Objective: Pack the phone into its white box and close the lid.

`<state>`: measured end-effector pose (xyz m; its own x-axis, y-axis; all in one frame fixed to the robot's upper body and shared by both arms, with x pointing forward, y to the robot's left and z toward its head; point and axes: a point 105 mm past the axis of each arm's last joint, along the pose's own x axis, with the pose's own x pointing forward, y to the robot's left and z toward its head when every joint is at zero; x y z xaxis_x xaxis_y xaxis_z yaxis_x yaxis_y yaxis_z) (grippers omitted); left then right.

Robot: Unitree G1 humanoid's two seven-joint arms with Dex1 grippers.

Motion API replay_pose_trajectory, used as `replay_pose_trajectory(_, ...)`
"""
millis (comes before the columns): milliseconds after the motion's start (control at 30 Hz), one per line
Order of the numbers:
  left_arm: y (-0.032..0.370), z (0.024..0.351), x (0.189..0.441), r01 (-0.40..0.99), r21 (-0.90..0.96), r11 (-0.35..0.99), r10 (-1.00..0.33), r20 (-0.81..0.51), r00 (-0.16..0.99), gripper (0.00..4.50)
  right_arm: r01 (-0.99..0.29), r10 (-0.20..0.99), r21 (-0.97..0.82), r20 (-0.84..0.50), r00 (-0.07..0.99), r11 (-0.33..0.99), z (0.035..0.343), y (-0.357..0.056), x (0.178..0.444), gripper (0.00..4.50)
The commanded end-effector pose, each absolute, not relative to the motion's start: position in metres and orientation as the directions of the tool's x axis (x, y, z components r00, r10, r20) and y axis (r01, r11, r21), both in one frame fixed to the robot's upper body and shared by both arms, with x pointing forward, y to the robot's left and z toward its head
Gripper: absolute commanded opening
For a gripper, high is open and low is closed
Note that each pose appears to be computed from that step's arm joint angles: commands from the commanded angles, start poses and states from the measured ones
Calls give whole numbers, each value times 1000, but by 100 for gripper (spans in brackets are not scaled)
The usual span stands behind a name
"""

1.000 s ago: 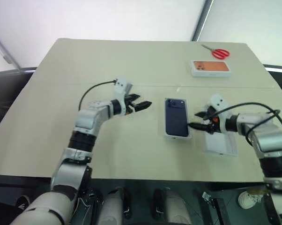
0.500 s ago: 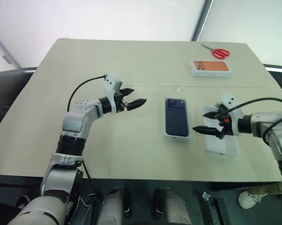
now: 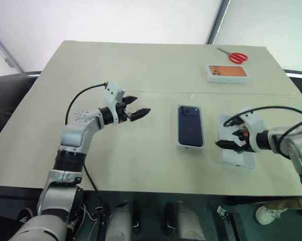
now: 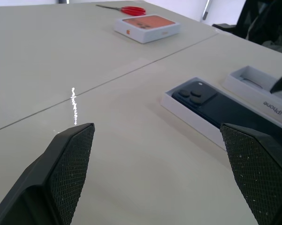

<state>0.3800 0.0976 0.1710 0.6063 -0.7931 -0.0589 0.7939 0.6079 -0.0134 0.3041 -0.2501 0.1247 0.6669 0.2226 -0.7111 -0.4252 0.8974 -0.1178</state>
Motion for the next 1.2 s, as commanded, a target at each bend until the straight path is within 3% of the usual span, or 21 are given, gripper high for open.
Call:
replay_pose_trajectory(33,94,179,381,795,2,607,-794,-30,607,450,-319,154,-151,-638,755,936,142,-247,315,448)
replay_pose_trajectory(300,89,179,385,786,3,618,-786,-30,617,450,-261,132,-112,-638,759,959,140,-240,317,448)
replay_pose_trajectory(433,91,177,384,782,-14,623,-782,-33,623,450,-321,149,-142,-666,731,937,137,-237,309,326)
replay_pose_trajectory(700,92,175,385,775,-14,632,-775,-37,631,450,-351,183,-119,-676,714,929,137,-231,307,326)
replay_pose_trajectory(867,90,174,384,775,-10,632,-775,-44,631,450,-294,245,37,-655,715,955,144,-226,309,326)
replay_pose_trajectory(1033,86,174,384,776,-23,630,-776,-40,629,450,-222,196,33,-606,771,975,160,-225,324,326)
replay_pose_trajectory(1200,83,177,386,774,-34,632,-775,-27,631,450,-139,85,-39,-624,777,989,155,-234,325,326)
